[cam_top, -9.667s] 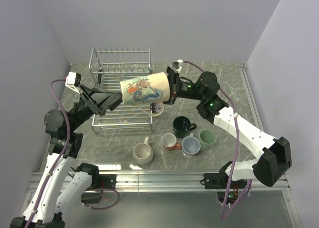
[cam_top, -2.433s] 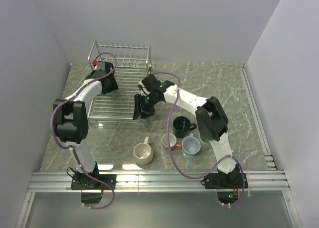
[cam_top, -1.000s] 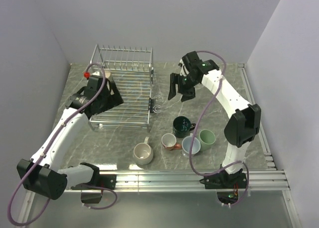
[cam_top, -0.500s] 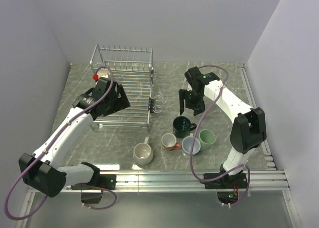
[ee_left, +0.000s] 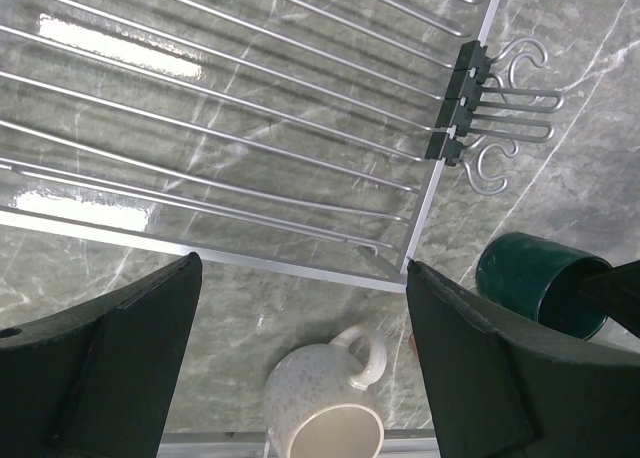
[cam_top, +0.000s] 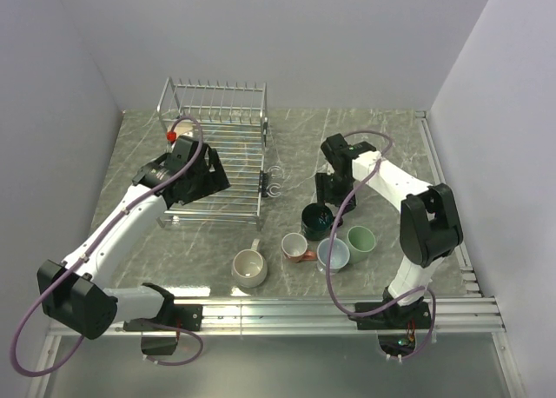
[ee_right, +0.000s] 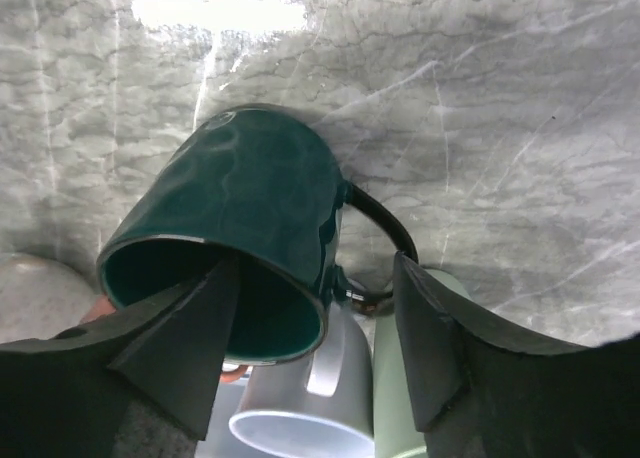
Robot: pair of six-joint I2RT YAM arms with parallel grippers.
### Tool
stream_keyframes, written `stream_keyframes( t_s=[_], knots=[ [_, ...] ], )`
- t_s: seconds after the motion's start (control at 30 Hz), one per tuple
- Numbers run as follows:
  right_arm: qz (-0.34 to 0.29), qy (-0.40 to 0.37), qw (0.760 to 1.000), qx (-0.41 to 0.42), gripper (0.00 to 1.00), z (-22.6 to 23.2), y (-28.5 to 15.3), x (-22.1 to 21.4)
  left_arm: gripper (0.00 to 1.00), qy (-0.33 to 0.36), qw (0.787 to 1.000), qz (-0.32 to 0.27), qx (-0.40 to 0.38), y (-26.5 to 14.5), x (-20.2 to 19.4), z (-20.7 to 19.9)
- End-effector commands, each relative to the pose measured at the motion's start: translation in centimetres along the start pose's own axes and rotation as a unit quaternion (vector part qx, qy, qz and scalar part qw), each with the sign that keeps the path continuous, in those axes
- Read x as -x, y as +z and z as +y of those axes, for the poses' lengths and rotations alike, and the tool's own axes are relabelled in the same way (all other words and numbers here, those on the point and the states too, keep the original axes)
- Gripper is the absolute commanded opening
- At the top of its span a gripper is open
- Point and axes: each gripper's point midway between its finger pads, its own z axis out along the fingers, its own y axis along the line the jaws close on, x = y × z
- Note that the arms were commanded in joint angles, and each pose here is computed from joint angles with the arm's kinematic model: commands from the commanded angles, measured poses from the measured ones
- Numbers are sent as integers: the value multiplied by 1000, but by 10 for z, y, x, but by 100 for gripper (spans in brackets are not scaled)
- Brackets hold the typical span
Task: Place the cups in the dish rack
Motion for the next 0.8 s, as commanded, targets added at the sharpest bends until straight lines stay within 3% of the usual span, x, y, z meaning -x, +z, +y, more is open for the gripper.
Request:
stream_keyframes(
  t_s=[0.0, 0.23, 0.47, 0.53, 0.63, 0.77],
  knots=[
    [-12, -6, 1000, 2, 65, 0, 7, 4, 89, -11, 1000, -12, -18, -4, 2, -6],
    [6, -20, 1000, 3, 48, 5, 28, -1, 89, -11, 1000, -14, -16, -6, 5, -7],
    [21, -29, 999, 9, 18, 6, 42, -3, 88, -8, 1000, -15, -21, -12, 7, -9],
    [21, -30, 999, 10, 2, 7, 42, -3, 88, -9, 999, -14, -32, -16, 7, -12],
    [2, -26, 1000, 16, 0, 12, 31, 6, 89, -11, 997, -27, -70, -27, 14, -25],
    [-50, -23, 997, 51, 0, 34, -21, 34, 93, -11, 980, -23, -196, -53, 17, -67]
  ],
)
